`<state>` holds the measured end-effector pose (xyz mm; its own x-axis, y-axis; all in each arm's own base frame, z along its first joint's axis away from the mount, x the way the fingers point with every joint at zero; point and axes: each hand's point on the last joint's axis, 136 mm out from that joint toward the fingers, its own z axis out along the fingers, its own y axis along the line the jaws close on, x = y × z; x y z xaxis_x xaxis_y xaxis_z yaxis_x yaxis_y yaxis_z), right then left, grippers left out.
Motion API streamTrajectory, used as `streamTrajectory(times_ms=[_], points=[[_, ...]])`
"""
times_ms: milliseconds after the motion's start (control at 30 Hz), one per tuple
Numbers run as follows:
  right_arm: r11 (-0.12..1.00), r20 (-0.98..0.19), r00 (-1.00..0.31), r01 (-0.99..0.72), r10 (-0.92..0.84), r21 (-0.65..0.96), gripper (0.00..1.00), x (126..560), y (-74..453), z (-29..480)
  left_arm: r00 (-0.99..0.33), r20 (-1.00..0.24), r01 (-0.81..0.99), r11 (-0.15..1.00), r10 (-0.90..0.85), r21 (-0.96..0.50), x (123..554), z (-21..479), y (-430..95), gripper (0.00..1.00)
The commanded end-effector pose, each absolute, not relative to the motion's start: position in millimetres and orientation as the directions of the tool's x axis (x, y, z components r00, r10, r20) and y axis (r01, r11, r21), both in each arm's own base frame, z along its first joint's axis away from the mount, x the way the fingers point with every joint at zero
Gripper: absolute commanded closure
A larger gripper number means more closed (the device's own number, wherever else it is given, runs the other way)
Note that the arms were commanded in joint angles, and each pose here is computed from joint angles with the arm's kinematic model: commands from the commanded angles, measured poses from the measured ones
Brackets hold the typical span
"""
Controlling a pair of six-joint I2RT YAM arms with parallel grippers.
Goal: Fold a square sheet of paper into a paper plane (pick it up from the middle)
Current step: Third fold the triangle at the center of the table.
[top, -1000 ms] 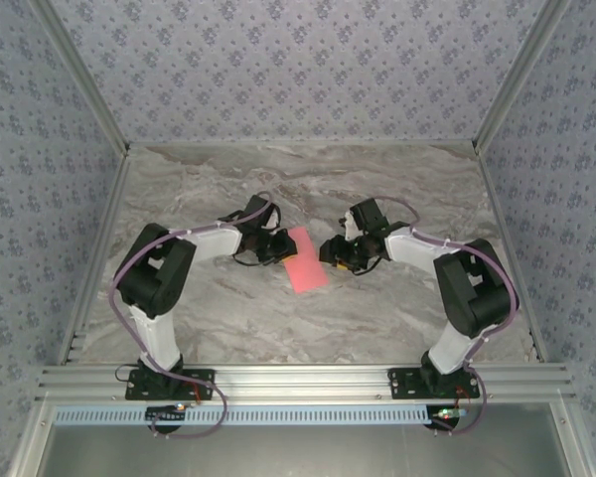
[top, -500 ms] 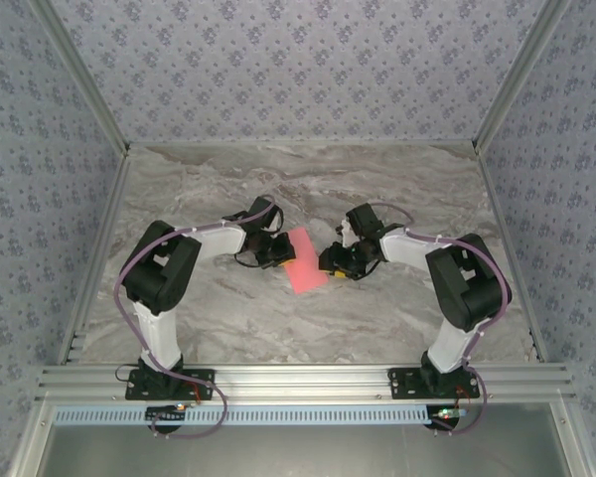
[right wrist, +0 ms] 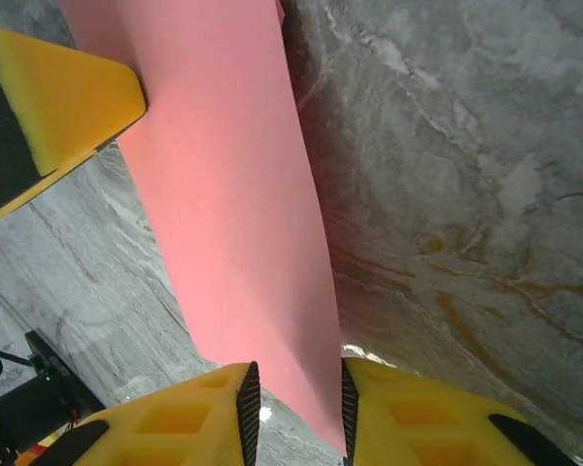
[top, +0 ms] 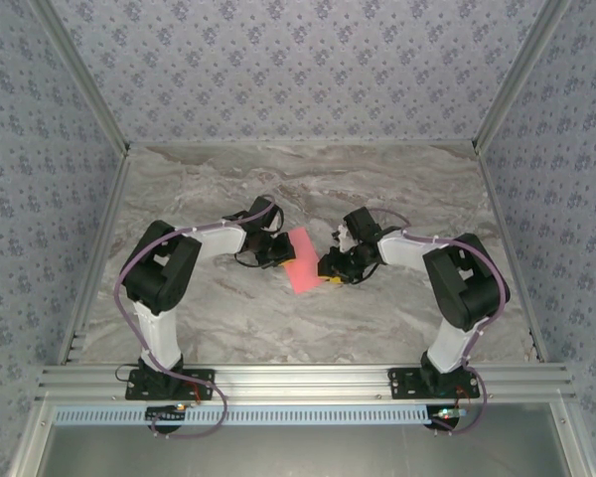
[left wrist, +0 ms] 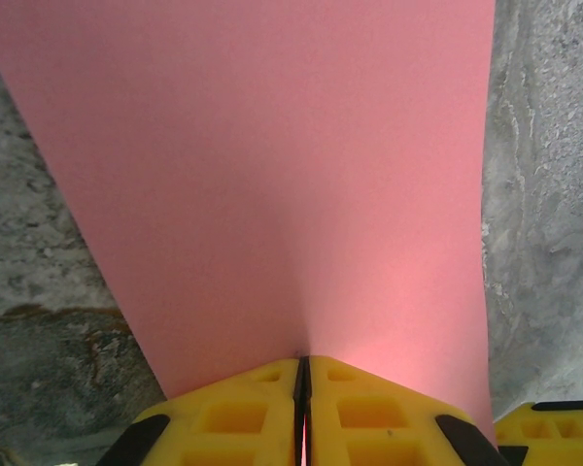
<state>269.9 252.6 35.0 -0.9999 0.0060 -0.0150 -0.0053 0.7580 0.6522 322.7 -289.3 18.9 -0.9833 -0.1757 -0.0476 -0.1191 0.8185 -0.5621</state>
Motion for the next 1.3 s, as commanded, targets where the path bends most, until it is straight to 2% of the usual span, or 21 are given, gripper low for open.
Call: streamTrajectory(times_ms=[0,167,333,400,733,867,967,1267], points=[[0.744,-0.017,-0.998,0.029,0.055,0.667,0.74,275.4,252.5,49.1,-0.985,0.016,-0.163,0.883,-0.174,-0.439,303.4,-15.5,-269.4,0.90],[0.752,-0.007,-0.996,0.061,0.087,0.656,0.81,277.9,249.3,47.9,-0.985,0.014,-0.159,0.883,-0.171,-0.441,303.7,-15.0,-269.8,0.91],[0.748,-0.001,-0.995,0.076,0.102,0.659,0.96,280.6,251.6,47.0,-0.987,0.007,-0.146,0.874,-0.161,-0.463,305.3,-10.5,-273.9,0.91],[0.740,-0.008,-0.995,0.066,0.097,0.669,0.99,282.9,256.6,49.1,-0.988,-0.010,-0.128,0.864,-0.152,-0.487,308.9,-3.7,-278.2,0.90],[0.707,-0.043,-0.998,0.006,0.051,0.707,0.99,299.6,303.0,50.9,-0.989,-0.063,-0.078,0.842,-0.132,-0.533,319.4,20.6,-288.2,0.90],[0.712,-0.049,-0.997,0.003,0.052,0.702,0.99,304.8,310.7,44.9,-0.969,-0.174,-0.041,0.809,-0.175,-0.586,334.3,61.6,-290.4,0.87],[0.709,-0.051,-0.997,0.006,0.060,0.705,0.99,307.0,312.7,40.9,-0.949,-0.236,-0.045,0.829,-0.210,-0.558,343.0,79.5,-277.7,0.85],[0.668,-0.072,-0.996,-0.021,0.049,0.744,0.99,310.3,325.7,36.7,-0.965,-0.144,-0.124,0.863,-0.220,-0.490,340.1,36.0,-268.7,0.90]])
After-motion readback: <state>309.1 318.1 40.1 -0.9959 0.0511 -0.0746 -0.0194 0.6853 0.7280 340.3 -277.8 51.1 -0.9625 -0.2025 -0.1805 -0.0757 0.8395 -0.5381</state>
